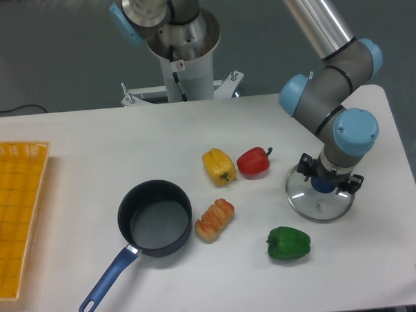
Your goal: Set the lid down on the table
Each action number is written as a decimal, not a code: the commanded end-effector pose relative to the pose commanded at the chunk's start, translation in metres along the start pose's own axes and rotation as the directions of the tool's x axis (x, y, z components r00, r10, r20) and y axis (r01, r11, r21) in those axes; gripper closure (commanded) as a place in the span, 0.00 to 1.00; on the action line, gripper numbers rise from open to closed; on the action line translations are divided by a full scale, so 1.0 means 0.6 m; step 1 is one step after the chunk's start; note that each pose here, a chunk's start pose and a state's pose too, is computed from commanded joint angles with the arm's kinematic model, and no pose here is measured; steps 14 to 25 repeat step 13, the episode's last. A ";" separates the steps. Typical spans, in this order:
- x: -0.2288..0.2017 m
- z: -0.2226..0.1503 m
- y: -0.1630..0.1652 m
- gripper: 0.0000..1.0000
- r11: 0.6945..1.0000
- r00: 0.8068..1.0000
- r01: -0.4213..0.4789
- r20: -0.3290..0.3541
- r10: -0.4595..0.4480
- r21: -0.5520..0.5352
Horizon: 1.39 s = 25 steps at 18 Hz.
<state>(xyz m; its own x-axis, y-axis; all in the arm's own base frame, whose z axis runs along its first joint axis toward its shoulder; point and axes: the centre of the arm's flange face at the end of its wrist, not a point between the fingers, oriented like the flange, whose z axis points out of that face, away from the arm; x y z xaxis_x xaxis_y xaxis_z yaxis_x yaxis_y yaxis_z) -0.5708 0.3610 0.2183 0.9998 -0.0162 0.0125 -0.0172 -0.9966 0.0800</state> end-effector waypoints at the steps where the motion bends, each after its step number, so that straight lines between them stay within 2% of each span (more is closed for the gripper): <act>1: 0.000 -0.005 0.000 0.00 1.000 1.000 -0.004 0.004 0.004 0.003; 5: -0.008 -0.028 -0.001 0.00 1.000 0.999 -0.002 0.034 0.002 0.014; 9: -0.004 -0.096 -0.015 0.00 0.999 0.994 -0.017 0.110 0.012 0.044; 13: 0.015 -0.133 -0.030 0.00 0.998 0.989 -0.029 0.143 0.020 0.055; 25: 0.015 -0.133 -0.030 0.00 0.998 0.989 -0.029 0.143 0.020 0.055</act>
